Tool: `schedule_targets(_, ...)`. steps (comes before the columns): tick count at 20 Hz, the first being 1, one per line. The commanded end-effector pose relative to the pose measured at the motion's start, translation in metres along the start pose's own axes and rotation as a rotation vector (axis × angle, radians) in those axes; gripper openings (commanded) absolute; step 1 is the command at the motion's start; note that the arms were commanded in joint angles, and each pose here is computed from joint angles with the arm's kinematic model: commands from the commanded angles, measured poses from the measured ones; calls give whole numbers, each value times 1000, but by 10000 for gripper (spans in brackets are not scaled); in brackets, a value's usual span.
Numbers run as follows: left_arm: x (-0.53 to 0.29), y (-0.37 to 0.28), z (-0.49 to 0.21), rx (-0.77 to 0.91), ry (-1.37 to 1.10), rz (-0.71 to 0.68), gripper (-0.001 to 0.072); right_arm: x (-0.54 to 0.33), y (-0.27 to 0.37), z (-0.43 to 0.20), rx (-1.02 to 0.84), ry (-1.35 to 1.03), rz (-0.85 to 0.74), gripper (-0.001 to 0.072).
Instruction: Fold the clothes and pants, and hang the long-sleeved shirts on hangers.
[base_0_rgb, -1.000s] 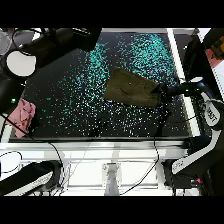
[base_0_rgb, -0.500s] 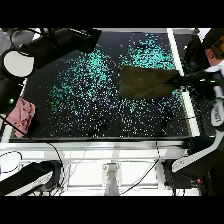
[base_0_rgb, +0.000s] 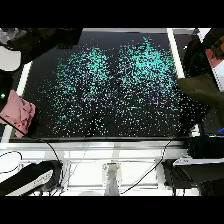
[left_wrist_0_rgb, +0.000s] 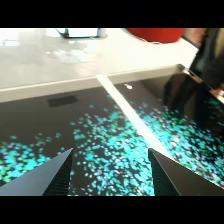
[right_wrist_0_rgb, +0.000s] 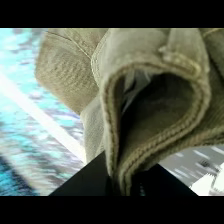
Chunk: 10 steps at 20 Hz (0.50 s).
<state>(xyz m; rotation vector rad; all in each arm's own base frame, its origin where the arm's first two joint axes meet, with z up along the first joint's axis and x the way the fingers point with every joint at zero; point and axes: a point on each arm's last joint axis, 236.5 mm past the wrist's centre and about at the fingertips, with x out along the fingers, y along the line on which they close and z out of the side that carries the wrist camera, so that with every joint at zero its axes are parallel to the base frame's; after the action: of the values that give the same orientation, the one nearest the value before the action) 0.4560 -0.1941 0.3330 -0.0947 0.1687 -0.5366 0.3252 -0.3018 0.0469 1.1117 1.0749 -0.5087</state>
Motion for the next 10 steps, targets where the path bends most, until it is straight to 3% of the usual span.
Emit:
schedule_targets(1, -2, 13, 2, -4, -4, 27, 542, -25, -63, -18, 73, 53, -207, 37)
schedule_targets(2, -2, 13, 2, -5, -4, 26, 543, -25, -63, -20, 86, 62, -208, 113)
schedule_targets(4, -2, 12, 2, -7, -5, 24, 543, -27, -62, -31, 173, 101, -213, 598)
schedule_targets(7, -2, 12, 2, -7, -5, 24, 543, -47, -29, -24, 147, 72, -120, 624)
schedule_targets(9, -2, 12, 2, -7, -5, 24, 543, -74, 33, -7, 70, -16, 86, 607)
schedule_targets(10, -2, 12, 2, -7, -5, 24, 543, -93, 76, -2, 9, -58, 231, 479)
